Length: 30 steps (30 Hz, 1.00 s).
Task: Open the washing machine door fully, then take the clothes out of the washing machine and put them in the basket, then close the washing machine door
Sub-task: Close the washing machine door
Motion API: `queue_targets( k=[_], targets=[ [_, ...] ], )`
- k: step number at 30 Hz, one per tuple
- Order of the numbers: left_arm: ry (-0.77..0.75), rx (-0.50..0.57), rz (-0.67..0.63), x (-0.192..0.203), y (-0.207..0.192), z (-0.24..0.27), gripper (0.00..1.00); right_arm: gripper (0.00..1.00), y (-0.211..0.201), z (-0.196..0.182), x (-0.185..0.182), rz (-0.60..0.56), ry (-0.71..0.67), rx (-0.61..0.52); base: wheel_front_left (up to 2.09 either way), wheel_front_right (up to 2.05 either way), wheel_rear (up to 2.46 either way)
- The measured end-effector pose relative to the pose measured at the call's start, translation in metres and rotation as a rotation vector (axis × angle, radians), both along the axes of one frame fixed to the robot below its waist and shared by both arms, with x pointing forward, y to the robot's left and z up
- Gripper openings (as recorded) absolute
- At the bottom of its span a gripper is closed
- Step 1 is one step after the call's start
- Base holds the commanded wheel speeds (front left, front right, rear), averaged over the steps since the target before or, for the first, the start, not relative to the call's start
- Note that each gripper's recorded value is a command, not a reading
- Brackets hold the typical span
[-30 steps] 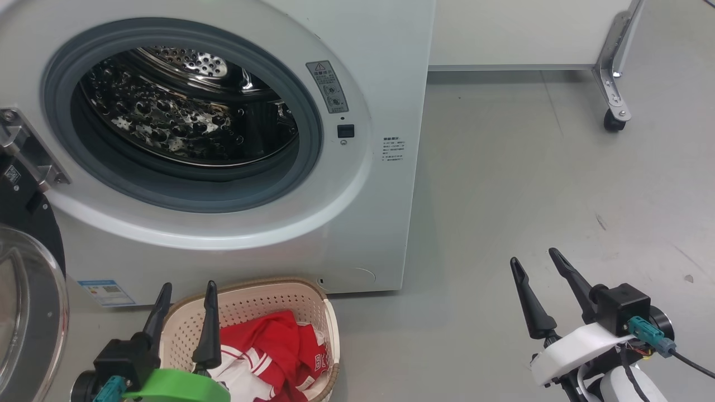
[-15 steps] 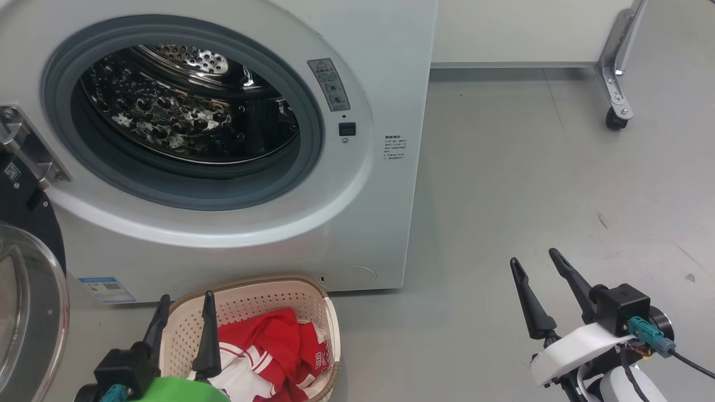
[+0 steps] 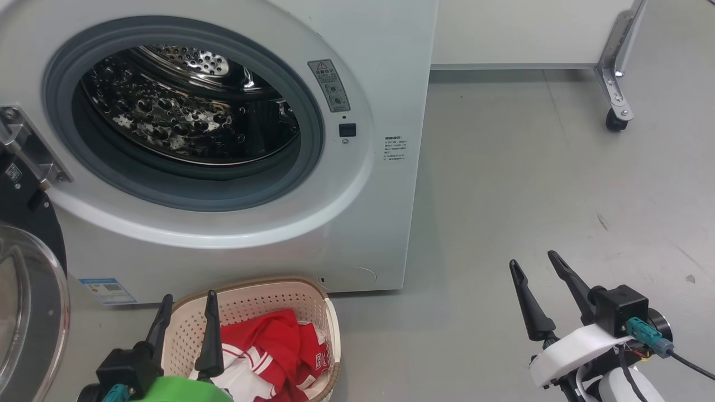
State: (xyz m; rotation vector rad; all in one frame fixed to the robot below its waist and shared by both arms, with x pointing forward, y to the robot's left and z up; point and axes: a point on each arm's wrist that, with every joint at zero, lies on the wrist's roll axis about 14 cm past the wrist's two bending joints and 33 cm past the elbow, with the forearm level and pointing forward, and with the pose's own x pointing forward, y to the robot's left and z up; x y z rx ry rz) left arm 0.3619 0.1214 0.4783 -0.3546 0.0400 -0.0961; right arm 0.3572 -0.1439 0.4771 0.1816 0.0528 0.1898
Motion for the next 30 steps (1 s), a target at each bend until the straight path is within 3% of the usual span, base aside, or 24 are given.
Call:
queue_targets(
  k=[16,30],
  targets=[
    [0.004,-0.021,0.011,-0.0001,0.0001,0.0009,1.00,1.00,-0.0007,-0.0010,-0.0008,-0.003,0.003,0.003,-0.09,0.09,0.00],
    [0.001,-0.023,0.011,-0.0006,-0.0003,0.0020,1.00,1.00,0.0003,-0.0014,-0.0011,-0.001,0.003,0.005,-0.64,0.64,0.00]
  ],
)
